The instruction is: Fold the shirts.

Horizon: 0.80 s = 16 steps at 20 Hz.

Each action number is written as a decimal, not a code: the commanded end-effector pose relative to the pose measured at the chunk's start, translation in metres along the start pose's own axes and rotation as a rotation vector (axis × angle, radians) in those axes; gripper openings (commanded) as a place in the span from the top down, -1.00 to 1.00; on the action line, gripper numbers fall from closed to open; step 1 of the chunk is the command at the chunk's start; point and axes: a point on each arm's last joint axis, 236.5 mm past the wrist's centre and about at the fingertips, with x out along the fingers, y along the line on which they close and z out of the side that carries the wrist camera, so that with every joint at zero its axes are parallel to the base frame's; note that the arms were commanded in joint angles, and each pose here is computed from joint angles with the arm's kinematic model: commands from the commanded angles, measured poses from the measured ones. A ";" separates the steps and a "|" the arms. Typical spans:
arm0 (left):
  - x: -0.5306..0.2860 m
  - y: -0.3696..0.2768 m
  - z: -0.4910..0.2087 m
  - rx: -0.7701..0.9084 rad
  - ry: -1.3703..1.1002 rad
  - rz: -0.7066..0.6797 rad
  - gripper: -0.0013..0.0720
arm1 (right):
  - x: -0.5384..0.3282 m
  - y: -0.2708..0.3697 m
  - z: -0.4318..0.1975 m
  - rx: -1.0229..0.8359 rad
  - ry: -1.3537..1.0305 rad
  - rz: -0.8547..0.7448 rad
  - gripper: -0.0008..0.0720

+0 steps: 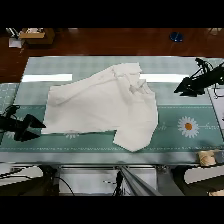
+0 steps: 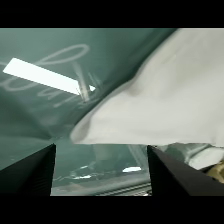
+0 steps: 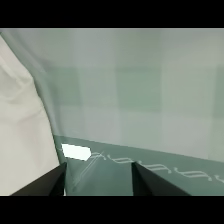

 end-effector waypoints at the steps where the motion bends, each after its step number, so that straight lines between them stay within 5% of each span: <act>1: 0.018 -0.016 0.032 -0.026 -0.099 -0.100 -0.75 | -0.003 0.012 0.002 0.009 -0.024 0.053 -0.38; 6: 0.035 -0.018 0.025 0.036 -0.040 -0.054 0.90 | -0.034 0.021 0.002 -0.027 -0.092 0.014 -0.38; 9: 0.034 -0.019 0.014 0.103 0.003 -0.066 0.91 | -0.043 -0.006 -0.032 0.012 -0.025 -0.070 -0.37; 16: 0.031 -0.036 0.004 0.200 0.032 -0.137 0.91 | 0.030 -0.005 -0.135 0.270 -0.053 0.080 -0.38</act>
